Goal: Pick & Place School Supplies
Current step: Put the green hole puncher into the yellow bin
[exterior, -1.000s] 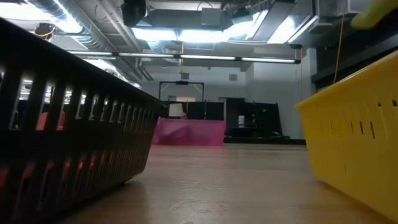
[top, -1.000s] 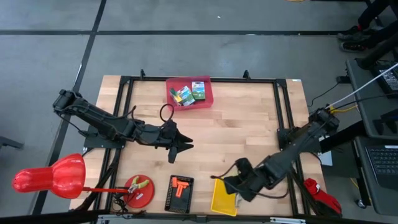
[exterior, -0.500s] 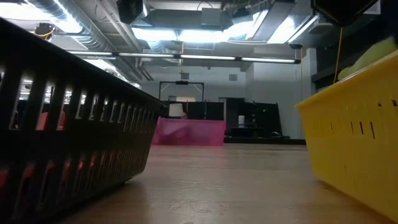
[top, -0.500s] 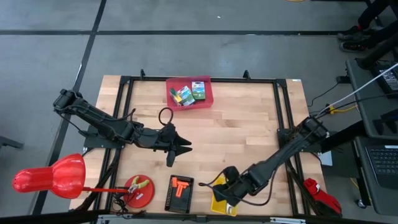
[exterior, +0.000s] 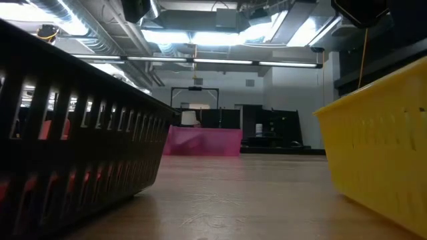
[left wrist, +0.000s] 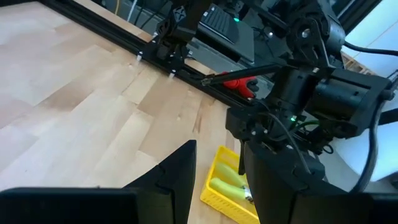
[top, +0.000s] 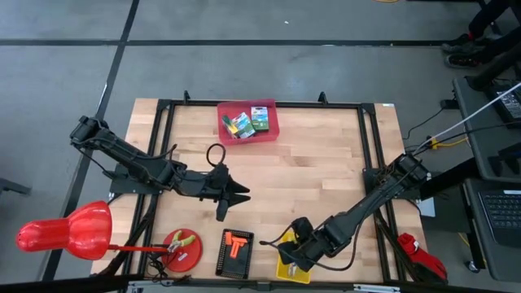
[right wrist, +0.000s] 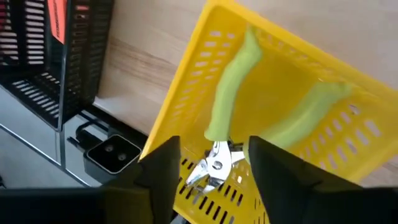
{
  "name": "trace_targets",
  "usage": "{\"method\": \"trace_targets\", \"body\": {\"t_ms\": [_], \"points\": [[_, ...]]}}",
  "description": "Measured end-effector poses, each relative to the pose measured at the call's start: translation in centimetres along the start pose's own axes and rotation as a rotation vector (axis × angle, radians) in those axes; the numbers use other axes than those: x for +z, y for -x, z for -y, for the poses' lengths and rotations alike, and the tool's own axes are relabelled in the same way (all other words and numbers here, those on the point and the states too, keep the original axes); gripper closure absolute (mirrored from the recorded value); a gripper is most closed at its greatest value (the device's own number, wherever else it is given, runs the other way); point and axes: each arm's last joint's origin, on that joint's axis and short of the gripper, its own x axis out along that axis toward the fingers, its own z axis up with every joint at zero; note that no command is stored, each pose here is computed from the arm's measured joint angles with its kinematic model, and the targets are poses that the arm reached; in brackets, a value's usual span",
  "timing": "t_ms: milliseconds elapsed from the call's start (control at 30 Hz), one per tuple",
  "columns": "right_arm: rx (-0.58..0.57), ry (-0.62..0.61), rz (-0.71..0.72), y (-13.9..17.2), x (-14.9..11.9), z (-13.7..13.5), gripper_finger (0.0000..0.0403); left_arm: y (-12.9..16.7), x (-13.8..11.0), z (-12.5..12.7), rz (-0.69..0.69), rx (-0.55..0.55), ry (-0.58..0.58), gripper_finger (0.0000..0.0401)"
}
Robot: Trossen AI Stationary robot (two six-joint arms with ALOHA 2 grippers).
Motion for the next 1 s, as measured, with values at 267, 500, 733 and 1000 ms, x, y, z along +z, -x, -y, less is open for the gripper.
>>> {"method": "trace_targets", "body": {"t_ms": [267,500,733,1000], "points": [[0.055,0.026,0.117,1.6,-0.6,-1.1,0.0186,0.3,-0.5,-0.8,-0.029,0.107,0.009,0.0269],[-0.008,0.099,0.324,5.9,-0.6,-2.3,0.0185,2.6,-1.3,-2.2,-0.251,0.188,0.048,0.0269],[-0.149,0.160,0.399,9.7,-0.1,-2.3,0.0184,4.6,-2.1,-2.4,-0.736,0.165,0.092,0.0269],[-0.210,0.208,0.425,11.7,0.3,-2.0,0.0184,5.5,-0.7,-1.4,-1.238,0.366,0.056,0.0269]]}}
